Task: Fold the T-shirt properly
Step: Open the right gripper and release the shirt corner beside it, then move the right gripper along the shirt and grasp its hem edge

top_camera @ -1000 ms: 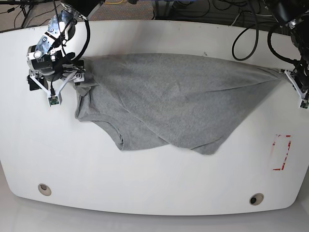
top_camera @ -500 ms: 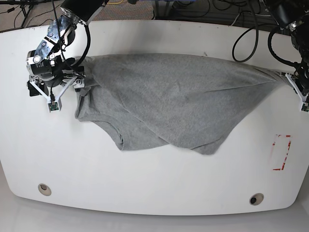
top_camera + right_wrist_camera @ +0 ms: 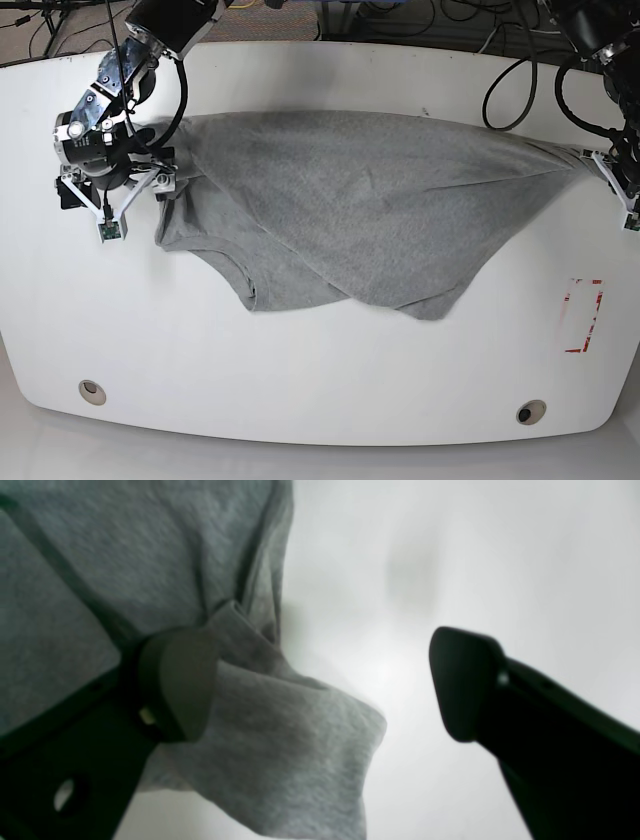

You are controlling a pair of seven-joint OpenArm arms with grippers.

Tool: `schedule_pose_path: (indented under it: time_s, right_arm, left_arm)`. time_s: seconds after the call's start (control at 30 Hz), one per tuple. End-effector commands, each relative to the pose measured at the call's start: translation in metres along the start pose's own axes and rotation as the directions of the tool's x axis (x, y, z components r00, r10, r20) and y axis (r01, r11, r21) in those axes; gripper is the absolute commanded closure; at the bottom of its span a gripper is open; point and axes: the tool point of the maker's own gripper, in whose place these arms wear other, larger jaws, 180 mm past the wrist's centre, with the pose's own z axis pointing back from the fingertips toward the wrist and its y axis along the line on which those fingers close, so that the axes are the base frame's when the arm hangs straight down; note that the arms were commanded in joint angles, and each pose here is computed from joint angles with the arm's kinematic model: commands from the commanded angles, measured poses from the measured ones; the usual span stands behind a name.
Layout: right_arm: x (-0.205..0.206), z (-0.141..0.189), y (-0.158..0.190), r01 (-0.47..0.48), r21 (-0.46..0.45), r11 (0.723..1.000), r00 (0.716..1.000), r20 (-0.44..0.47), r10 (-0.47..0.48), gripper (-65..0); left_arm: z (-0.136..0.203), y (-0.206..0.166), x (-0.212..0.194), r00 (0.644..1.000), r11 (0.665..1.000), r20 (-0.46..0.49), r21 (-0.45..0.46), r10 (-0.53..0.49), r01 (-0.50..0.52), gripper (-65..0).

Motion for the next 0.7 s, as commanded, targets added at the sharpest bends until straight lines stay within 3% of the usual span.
schedule_pose_path:
  time_s: [0.0,0.3,0.67]
  right_arm:
    - [0.019,0.0,-0.005,0.003,-0.006,1.0,0.999,0.05,-0.002,-65.0]
    - [0.042,-0.035,0.005,0.052,0.089,0.995,0.998,0.038,-0.055,-65.0]
    - [0.109,-0.076,0.031,0.105,0.257,0.961,0.982,0.127,-0.141,-65.0]
  left_arm:
    - [0.007,0.013,0.01,1.0,0.999,0.028,0.035,-0.007,0.006,0.0]
    - [0.007,0.015,0.01,1.0,0.999,0.028,0.039,-0.01,0.009,0.0]
    - [0.008,0.015,0.01,1.0,0.999,0.029,0.04,-0.01,0.009,0.0]
